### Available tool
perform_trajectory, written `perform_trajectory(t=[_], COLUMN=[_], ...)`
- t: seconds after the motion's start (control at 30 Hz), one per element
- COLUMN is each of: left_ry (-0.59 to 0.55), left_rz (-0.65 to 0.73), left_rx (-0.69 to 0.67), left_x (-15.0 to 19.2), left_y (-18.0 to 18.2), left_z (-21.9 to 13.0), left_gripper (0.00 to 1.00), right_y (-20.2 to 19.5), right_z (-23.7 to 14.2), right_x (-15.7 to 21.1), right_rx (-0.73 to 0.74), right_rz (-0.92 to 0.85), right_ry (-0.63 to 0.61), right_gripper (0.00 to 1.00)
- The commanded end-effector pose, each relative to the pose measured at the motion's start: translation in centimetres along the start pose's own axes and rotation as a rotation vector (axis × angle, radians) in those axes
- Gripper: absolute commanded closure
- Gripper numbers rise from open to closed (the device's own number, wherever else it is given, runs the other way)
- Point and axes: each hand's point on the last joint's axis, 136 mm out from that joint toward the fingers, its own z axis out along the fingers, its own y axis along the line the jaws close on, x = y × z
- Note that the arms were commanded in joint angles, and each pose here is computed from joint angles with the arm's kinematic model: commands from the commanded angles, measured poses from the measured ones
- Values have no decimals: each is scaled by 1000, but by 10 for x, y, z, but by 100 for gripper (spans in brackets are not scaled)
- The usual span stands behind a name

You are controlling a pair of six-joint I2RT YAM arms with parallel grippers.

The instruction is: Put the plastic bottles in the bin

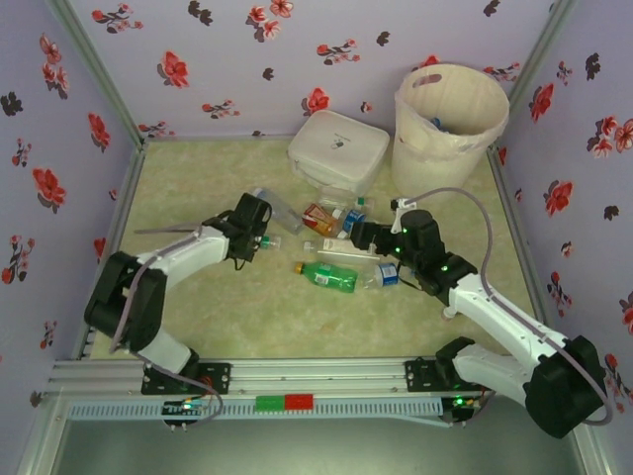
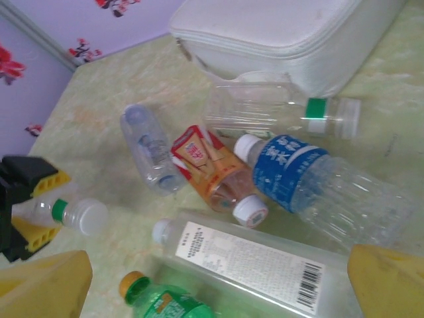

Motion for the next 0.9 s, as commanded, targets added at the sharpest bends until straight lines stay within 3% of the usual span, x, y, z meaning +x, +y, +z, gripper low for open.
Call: perform_trajectory(t=[0.0,0.2,0.33,0.63,0.87], left_ry=[-71,-40,56,194,246], left_rz=[184,435,567,672,661], left_rx=[178,425,552,710,752], left_x=[-4,37,83,155,167], left_y=[-39,-103,-132,-171,-171], left_z=[-28,-80,-103,-133,-138], left_gripper=[51,50,49,49,49], right_y=[23,54,75,76,56], right_z=[1,-1,-6,-18,-16], right_x=[-2,-1,0,-2,-3], right_rx=[-113,-286,-400,-396,-275], right_rz=[-42,-53,-78,-109,-158], right_ry=[12,31,63,41,25], right_gripper=[0,0,0,1,11])
